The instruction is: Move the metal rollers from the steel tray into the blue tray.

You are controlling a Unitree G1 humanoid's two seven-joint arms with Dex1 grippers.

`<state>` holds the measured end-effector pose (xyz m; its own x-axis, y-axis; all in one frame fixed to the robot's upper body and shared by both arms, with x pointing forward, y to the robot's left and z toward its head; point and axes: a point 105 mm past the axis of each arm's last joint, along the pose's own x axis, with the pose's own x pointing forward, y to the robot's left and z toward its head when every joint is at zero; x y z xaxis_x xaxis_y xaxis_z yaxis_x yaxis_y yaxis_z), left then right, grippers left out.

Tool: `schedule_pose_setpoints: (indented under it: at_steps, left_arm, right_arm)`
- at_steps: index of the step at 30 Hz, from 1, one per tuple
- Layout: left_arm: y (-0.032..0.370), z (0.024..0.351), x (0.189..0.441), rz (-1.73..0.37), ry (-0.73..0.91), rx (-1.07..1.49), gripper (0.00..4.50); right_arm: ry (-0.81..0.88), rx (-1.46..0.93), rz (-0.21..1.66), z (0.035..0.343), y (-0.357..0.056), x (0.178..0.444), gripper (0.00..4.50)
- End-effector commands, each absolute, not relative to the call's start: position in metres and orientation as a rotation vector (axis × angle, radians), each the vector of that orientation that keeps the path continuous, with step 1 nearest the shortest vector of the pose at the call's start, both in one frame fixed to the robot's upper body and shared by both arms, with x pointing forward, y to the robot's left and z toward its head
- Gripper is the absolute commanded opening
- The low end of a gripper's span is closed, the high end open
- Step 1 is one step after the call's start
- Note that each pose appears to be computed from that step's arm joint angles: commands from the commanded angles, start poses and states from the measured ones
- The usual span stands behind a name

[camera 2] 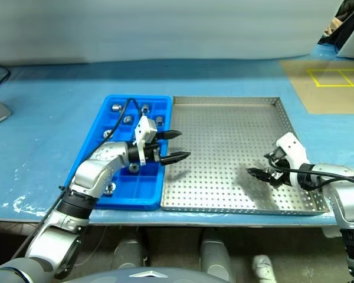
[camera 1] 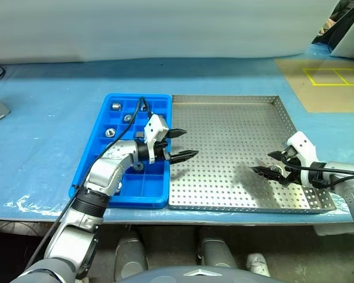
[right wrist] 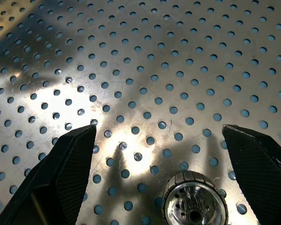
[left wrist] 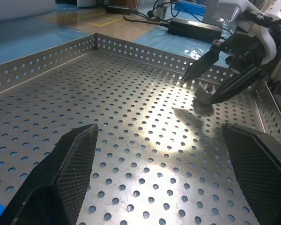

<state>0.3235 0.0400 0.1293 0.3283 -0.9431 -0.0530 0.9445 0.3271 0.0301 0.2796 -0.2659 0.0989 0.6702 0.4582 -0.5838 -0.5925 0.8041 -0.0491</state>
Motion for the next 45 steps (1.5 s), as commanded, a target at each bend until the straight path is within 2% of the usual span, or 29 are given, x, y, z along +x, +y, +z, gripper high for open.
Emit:
schedule_pose_setpoints:
  at_steps: [1,5,6,9,13,15,17,19,22,26,27,29,34,40,45]
  left_arm:
    - [0.042,0.133,0.323,-1.244,0.000,0.091,4.44]
    - [0.045,0.135,0.323,-1.237,-0.003,0.096,4.44]
    - [0.046,0.135,0.323,-1.233,-0.003,0.103,4.48]
    - [0.050,0.137,0.324,-1.222,-0.007,0.108,4.50]
    - [0.064,0.149,0.332,-1.154,-0.048,0.121,4.50]
    - [0.078,0.162,0.335,-1.095,-0.080,0.101,4.50]
    - [0.097,0.165,0.334,-1.027,-0.087,0.109,4.50]
    - [0.118,0.168,0.330,-0.949,-0.086,0.110,4.50]
    - [0.141,0.168,0.324,-0.862,-0.073,0.134,4.50]
    - [0.153,0.174,0.311,-0.791,-0.085,0.125,4.50]
    - [0.147,0.174,0.311,-0.802,-0.086,0.118,4.50]
    - [0.128,0.171,0.314,-0.851,-0.084,0.107,4.50]
    - [0.088,0.171,0.326,-0.991,-0.099,0.072,4.50]
    - [0.055,0.168,0.336,-1.143,-0.104,0.046,4.50]
    - [0.040,0.164,0.339,-1.223,-0.099,0.047,4.50]
  right_arm:
    - [0.604,-0.258,0.544,0.094,-0.284,0.276,4.50]
    - [0.676,-0.253,0.542,0.076,-0.292,0.265,4.50]
    - [0.688,-0.255,0.552,0.073,-0.292,0.263,4.31]
    - [0.629,-0.224,0.594,0.080,-0.278,0.270,3.57]
    - [0.333,-0.069,0.748,0.140,-0.204,0.319,2.22]
    - [0.221,0.042,0.924,0.174,-0.151,0.329,2.22]
    - [0.188,0.066,1.101,0.189,-0.109,0.327,2.22]
    - [0.200,0.032,1.232,0.189,-0.076,0.323,2.22]
    - [0.232,-0.055,1.318,0.177,-0.054,0.322,2.22]
    - [0.300,-0.236,1.155,0.141,-0.080,0.353,2.22]
    - [0.305,-0.242,1.147,0.140,-0.087,0.355,2.39]
    - [0.311,-0.247,1.118,0.144,-0.107,0.356,2.77]
    - [0.343,-0.287,0.948,0.147,-0.166,0.354,4.47]
    - [0.415,-0.273,0.761,0.142,-0.228,0.313,4.47]
    - [0.494,-0.277,0.670,0.128,-0.249,0.284,4.47]
